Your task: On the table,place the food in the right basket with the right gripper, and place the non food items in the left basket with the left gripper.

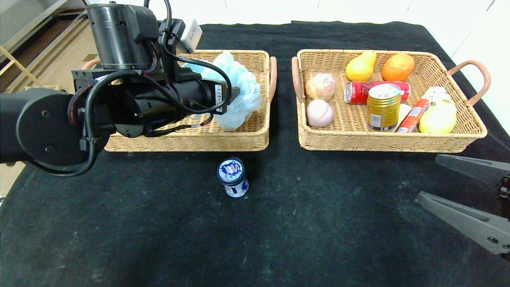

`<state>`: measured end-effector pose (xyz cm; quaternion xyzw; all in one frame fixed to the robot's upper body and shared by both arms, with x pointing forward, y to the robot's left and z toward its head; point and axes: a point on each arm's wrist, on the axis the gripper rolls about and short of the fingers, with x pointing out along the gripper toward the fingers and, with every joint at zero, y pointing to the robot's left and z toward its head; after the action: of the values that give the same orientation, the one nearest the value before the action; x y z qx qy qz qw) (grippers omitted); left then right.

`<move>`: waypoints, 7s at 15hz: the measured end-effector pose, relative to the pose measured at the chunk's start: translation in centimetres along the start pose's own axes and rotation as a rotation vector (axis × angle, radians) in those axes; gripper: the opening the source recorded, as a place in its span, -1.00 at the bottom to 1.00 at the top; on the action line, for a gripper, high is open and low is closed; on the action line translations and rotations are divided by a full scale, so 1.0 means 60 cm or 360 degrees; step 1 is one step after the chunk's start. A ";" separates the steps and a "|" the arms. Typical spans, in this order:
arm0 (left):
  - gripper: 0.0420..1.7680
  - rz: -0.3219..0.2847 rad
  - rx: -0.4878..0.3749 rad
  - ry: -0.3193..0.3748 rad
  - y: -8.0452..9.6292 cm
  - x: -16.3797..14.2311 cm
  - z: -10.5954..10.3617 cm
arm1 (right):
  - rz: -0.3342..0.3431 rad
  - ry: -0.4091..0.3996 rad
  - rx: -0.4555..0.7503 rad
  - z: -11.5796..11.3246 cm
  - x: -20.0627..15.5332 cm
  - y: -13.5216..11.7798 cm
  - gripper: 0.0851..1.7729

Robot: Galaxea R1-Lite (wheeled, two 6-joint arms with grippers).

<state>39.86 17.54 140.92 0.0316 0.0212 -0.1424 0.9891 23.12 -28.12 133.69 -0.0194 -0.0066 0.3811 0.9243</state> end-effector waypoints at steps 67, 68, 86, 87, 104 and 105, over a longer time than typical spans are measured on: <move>0.01 0.0077 -0.0069 0.0892 -0.099 -0.035 -0.123 | 0.0028 0.0043 0.0012 -0.012 0.007 0.003 0.93; 0.01 0.0079 -0.0068 0.0895 -0.099 -0.035 -0.124 | 0.0028 0.0042 0.0012 -0.012 0.007 0.003 0.93; 0.00 -0.0516 0.0206 0.0444 -0.242 -0.079 -0.082 | 0.0005 -0.0105 -0.0056 0.019 -0.025 0.014 0.93; 0.00 -0.0569 0.0214 0.0416 -0.249 -0.075 -0.081 | 0.0002 -0.0114 -0.0060 0.020 -0.027 0.015 0.93; 0.00 -0.0799 0.0261 0.0438 -0.323 -0.017 -0.121 | -0.0070 -0.0237 -0.0124 0.047 -0.052 0.017 0.93; 0.00 -0.0799 0.0265 0.0441 -0.325 -0.014 -0.124 | -0.0071 -0.0234 -0.0122 0.047 -0.052 0.017 0.93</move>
<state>33.28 -0.40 132.44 0.1255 0.1516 -0.3780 0.9046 20.10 -29.50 136.46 -0.0268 -0.0894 0.3603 0.9282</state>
